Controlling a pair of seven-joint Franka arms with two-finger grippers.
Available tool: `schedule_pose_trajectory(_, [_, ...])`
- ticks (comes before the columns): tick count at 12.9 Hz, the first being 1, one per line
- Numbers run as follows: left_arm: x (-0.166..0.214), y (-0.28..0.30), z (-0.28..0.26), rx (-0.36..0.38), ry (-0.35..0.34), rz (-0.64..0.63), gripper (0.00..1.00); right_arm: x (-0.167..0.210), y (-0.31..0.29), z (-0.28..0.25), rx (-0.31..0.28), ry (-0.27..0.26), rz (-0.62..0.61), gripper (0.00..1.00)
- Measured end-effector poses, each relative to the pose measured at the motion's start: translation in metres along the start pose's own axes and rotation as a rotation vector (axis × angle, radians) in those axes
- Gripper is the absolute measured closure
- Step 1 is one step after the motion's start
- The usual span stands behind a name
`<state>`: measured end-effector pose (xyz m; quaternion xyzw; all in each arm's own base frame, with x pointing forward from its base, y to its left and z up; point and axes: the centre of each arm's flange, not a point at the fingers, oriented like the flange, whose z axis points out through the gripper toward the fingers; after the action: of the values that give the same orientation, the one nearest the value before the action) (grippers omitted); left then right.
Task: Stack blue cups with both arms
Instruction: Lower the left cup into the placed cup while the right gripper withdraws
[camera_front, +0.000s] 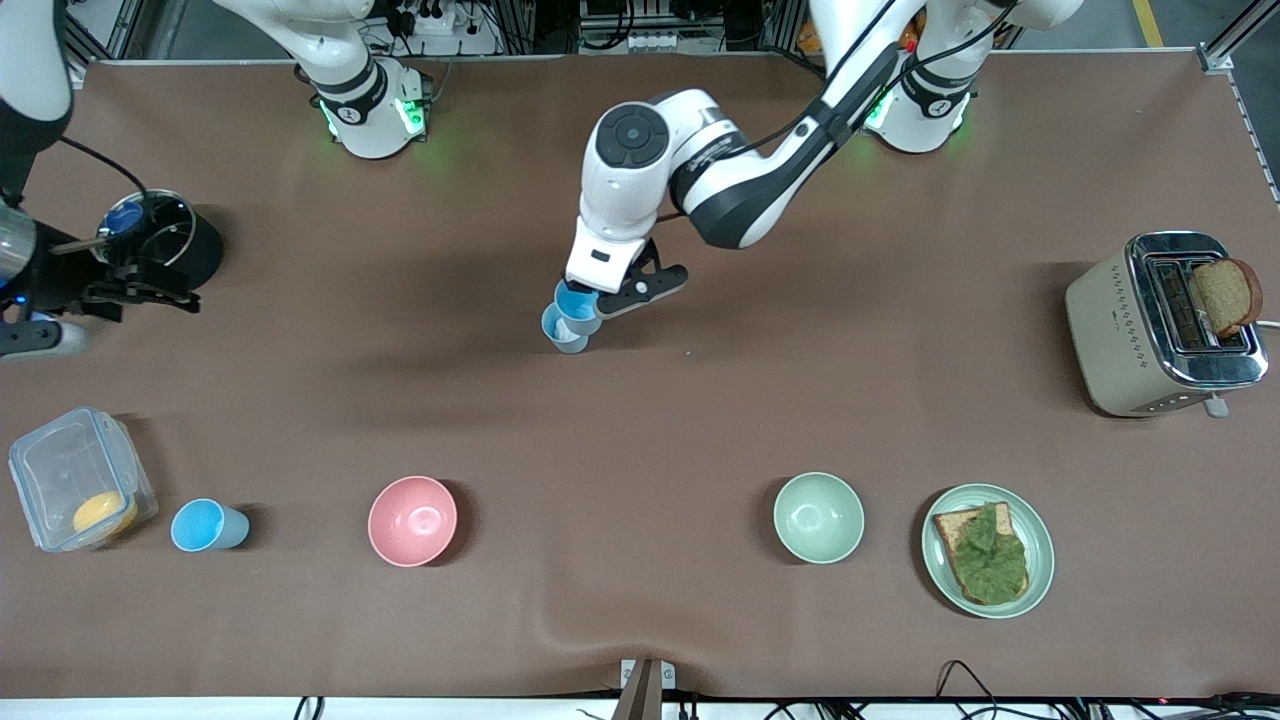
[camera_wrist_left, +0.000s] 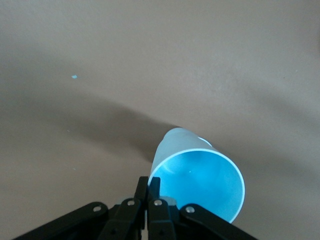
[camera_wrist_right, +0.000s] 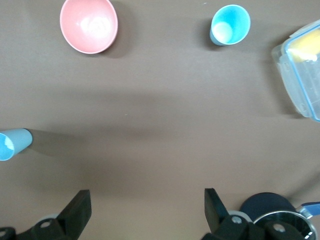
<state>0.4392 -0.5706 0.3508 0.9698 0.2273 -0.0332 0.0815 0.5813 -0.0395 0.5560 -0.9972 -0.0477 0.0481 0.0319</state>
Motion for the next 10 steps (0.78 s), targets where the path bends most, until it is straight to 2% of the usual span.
schedule_pose_trajectory(4, [-0.020, 0.013, 0.020, -0.039, 0.011, -0.024, 0.97, 0.000, 0.018, 0.001, -0.010, 0.009, -0.037, 0.00])
schedule_pose_trajectory(10, [-0.019, 0.010, 0.048, -0.006, 0.011, -0.021, 0.97, 0.001, 0.029, 0.003, -0.014, 0.019, -0.050, 0.00])
